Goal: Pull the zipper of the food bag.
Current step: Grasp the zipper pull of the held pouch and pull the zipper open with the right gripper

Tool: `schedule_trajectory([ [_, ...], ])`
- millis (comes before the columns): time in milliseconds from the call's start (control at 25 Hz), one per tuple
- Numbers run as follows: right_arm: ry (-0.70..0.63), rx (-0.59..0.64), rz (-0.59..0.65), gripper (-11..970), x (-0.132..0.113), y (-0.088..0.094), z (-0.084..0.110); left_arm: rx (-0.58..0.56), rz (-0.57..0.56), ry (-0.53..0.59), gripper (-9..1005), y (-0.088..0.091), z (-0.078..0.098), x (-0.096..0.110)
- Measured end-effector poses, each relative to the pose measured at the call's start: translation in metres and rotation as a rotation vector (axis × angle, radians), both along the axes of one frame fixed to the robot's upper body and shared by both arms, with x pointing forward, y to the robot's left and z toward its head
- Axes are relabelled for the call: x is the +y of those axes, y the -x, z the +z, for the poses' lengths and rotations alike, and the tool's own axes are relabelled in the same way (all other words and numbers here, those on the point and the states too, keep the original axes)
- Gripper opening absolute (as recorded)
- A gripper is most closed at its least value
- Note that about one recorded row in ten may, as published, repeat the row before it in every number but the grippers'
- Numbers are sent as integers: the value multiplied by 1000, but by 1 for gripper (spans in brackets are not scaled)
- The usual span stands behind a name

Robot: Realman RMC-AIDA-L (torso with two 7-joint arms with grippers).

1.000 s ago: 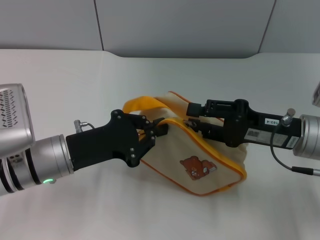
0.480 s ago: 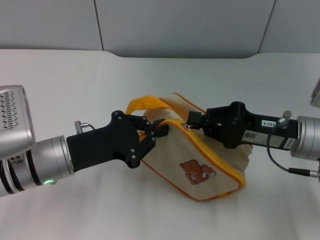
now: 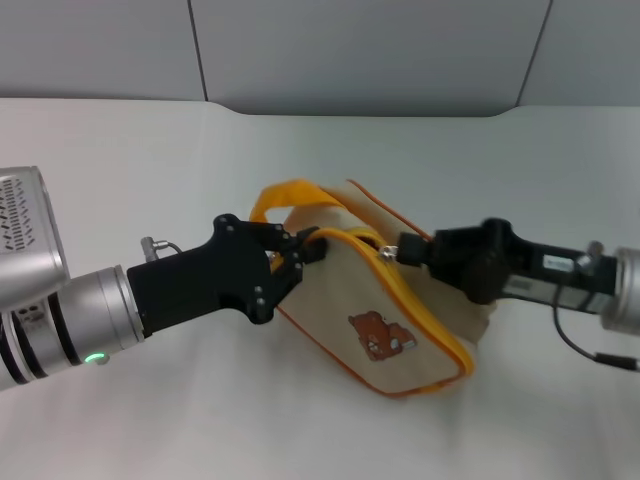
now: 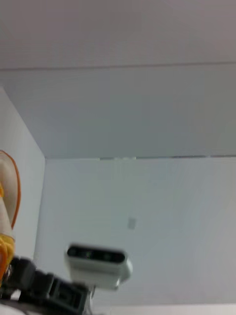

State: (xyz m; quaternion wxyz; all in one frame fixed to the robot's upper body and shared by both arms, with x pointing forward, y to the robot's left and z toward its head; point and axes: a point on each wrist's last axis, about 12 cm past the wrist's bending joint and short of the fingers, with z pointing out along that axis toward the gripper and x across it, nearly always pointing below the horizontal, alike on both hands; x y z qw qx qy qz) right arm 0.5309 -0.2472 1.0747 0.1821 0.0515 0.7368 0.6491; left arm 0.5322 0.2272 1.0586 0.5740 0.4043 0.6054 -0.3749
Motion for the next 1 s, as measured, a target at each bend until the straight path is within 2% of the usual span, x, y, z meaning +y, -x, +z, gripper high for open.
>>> schedule_trajectory([
  [40, 0, 0, 0, 9, 0, 0, 0, 4, 12, 0, 54, -1, 0, 1],
  [120, 22, 14, -51, 1, -19, 14, -9, 21, 49, -2, 54, -3, -2, 6],
  [200, 30, 18, -65, 0, -25, 18, -11, 28, 59, -3, 54, -3, -2, 7],
  [320, 69, 43, -126, -3, -52, 33, -19, 44, 116, -16, 54, -8, -4, 14],
  [480, 87, 50, -158, -3, -65, 40, -22, 49, 129, -22, 54, -8, -5, 16],
  [680, 90, 9, -159, 3, -70, 38, -17, 55, 141, -18, 52, -9, -5, 17],
  [1000, 63, -158, -75, 21, -59, 20, 6, 54, 122, -10, 48, -10, -3, 12],
])
